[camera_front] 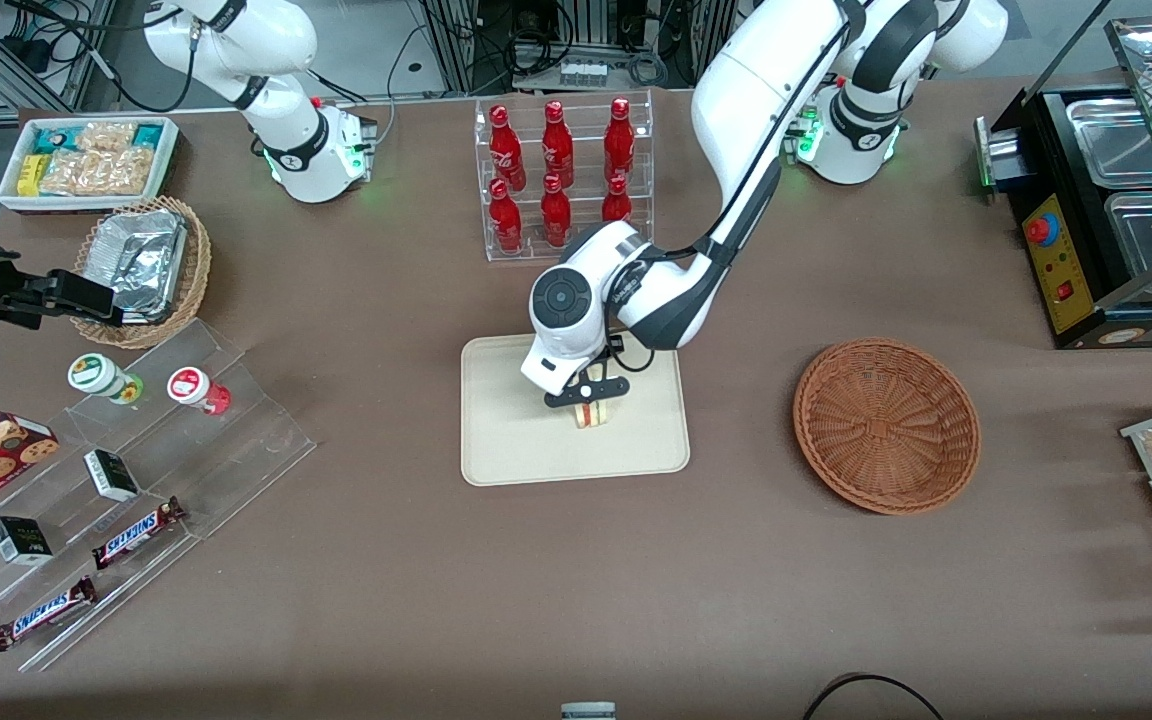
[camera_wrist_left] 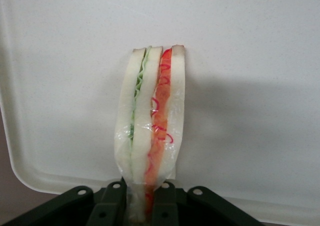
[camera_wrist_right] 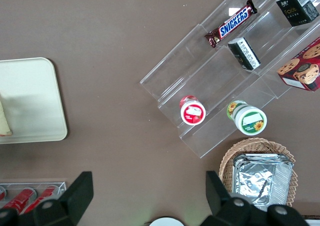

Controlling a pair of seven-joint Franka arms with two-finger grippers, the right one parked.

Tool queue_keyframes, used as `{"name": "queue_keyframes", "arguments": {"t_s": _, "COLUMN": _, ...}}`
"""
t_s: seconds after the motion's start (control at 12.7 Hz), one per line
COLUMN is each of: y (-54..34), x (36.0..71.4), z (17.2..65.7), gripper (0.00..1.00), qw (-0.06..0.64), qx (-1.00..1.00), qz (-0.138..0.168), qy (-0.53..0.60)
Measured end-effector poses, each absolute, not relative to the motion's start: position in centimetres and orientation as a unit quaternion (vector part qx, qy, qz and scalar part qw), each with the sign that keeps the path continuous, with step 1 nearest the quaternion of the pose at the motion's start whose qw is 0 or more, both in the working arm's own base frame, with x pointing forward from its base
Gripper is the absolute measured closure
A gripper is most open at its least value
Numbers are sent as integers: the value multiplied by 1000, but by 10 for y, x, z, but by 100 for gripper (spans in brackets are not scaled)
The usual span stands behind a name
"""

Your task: Place sandwich from basket to tray

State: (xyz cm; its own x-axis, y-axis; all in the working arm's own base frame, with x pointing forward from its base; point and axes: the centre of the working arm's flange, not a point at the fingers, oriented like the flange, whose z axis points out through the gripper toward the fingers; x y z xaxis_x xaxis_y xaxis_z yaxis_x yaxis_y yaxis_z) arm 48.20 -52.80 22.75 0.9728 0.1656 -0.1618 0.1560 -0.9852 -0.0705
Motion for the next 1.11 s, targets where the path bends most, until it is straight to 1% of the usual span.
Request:
{"name": "queue_keyframes", "arguments": {"t_s": 0.08, "y": -528, "x": 482, "z": 227, "gripper": 68, "qw": 29, "qx": -993, "qz": 84, "qy": -81}}
{"name": "queue_keyframes", "arguments": {"t_s": 0.39, "y": -528, "x": 482, "z": 227, "gripper": 24, "qw": 29, "qx": -993, "qz": 84, "qy": -82}}
{"name": "queue_keyframes", "arguments": {"t_s": 0.55, "y": -531, "x": 485, "z": 236, "gripper": 1, "qw": 26, "qx": -993, "qz": 82, "qy": -82}}
{"name": "queue_keyframes", "arguments": {"t_s": 0.79, "y": -537, "x": 494, "z": 284, "gripper": 0, "qw": 29, "qx": -993, "qz": 87, "qy": -80}}
{"name": "queue_keyframes", "arguments": {"t_s": 0.95, "y": -538, "x": 499, "z": 334, "gripper": 0, "qw": 22, "qx": -993, "qz": 87, "qy": -80}}
{"name": "queue_keyframes", "arguments": {"t_s": 1.11, "y": -527, "x": 505, "z": 383, "gripper": 0, "qw": 12, "qx": -995, "qz": 79, "qy": -64}}
